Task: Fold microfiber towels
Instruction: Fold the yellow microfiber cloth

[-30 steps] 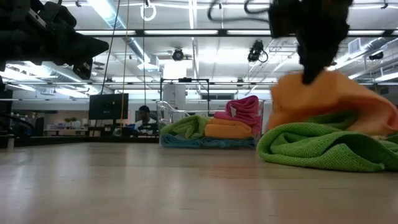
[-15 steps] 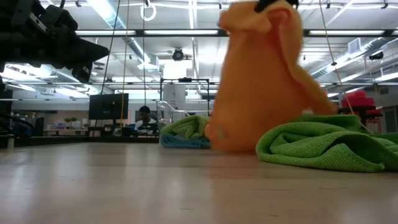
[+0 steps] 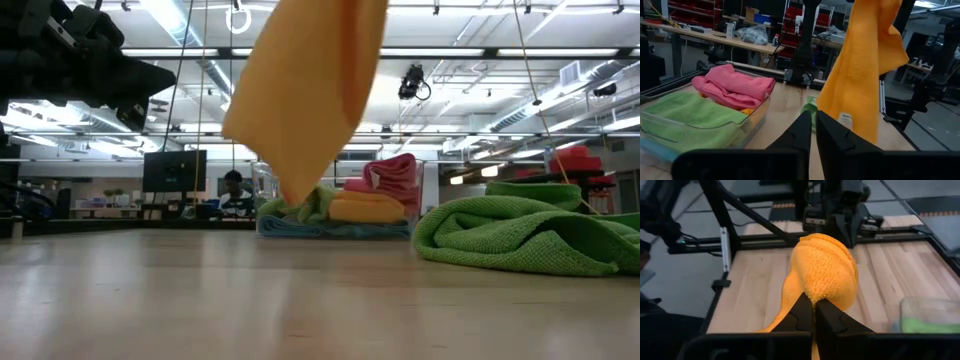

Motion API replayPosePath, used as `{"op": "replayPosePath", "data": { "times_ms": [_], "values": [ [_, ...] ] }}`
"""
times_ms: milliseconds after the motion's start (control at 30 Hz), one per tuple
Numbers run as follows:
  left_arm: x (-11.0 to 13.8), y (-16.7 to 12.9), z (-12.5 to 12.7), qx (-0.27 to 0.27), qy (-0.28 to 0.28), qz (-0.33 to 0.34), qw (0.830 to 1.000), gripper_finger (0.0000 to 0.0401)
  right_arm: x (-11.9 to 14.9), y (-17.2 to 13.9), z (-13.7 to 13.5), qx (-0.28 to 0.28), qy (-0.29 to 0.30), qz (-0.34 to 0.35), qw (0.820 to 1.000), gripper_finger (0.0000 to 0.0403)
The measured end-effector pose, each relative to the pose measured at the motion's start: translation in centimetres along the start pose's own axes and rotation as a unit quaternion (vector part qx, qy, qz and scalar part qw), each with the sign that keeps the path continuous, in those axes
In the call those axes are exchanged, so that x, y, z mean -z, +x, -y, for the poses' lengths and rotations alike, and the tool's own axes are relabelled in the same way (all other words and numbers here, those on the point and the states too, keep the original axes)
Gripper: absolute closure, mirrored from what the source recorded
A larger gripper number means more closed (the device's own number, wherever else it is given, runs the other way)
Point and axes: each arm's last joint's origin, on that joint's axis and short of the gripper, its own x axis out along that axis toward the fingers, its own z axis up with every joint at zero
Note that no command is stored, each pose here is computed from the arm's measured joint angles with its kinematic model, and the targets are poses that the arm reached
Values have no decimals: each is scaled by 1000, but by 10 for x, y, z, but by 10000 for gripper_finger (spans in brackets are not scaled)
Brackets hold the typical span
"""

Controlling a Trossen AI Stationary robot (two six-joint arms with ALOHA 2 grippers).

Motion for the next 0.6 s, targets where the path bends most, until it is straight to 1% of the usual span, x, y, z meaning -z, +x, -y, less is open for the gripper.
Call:
{"op": "replayPosePath", "data": {
  "times_ms": [167, 400, 533, 600],
  "values": [
    [0, 0, 0, 0, 0, 2, 1000, 365, -5, 1, 3, -18, 2, 17, 1000, 398],
    [-4, 0, 1, 4, -6, 18, 1000, 367, -7, 3, 11, -8, 8, 21, 1000, 398],
    [-6, 0, 1, 8, -13, 30, 999, 361, -6, 10, 17, 3, 11, 15, 1000, 398],
    [-7, 0, 2, 9, -18, 35, 999, 358, -6, 18, 20, 9, 16, 20, 1000, 398]
  ]
}}
